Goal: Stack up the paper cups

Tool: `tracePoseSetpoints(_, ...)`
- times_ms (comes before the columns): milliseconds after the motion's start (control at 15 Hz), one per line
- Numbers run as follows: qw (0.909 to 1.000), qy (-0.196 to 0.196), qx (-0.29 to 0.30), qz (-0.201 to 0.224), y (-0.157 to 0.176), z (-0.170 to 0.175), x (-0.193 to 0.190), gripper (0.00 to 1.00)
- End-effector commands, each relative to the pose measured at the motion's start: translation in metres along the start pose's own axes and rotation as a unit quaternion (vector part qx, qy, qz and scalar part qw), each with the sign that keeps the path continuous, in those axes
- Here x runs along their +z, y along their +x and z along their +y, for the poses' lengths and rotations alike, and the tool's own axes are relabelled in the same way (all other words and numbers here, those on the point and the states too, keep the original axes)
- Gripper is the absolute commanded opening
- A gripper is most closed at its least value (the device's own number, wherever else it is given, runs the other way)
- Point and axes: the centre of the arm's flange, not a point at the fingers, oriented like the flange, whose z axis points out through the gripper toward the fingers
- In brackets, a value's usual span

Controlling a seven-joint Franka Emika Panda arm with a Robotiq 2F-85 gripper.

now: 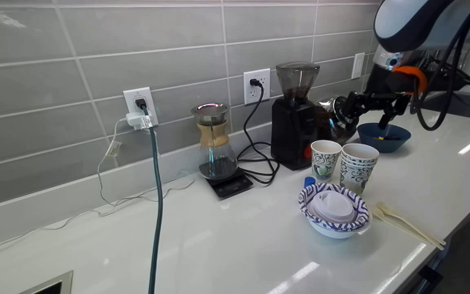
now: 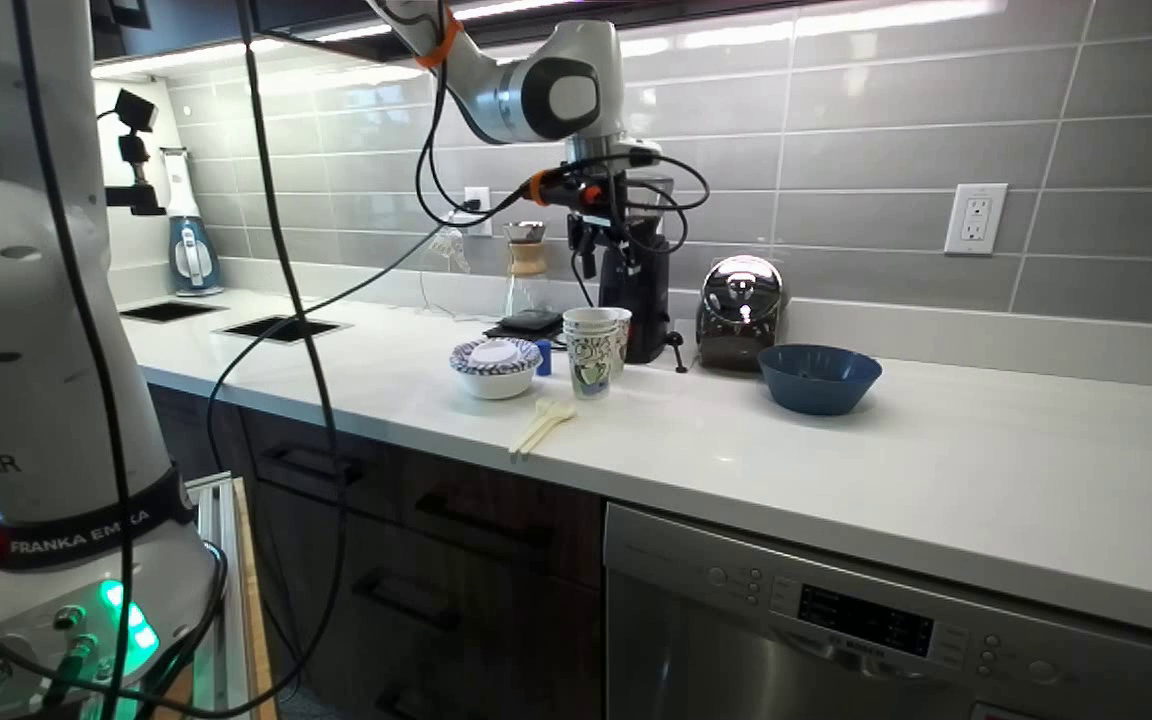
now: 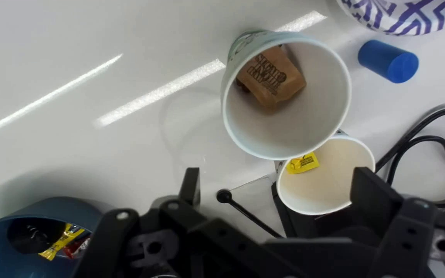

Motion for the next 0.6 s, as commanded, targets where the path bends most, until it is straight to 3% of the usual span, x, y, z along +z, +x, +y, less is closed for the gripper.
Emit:
tracePoseSetpoints(0,0.9997,-0.01,-0.022,0.008,0.026,-0.01,0.027,1.0)
tracePoseSetpoints(267,0.9997,-0.008,-0.022,0.007,0.04,-0.014,0.05,0.98)
tracePoseSetpoints(400,0.9997,-0.009,-0.024,0.003,0.045,-0.016,0.059,0.85)
tracePoseSetpoints(467,0.9996,-0.011,-0.025,-0.001,0.047,-0.016,0.065,0.69)
tracePoseSetpoints(533,0.9996,-0.014,-0.026,-0.004,0.05,-0.017,0.069,0.61)
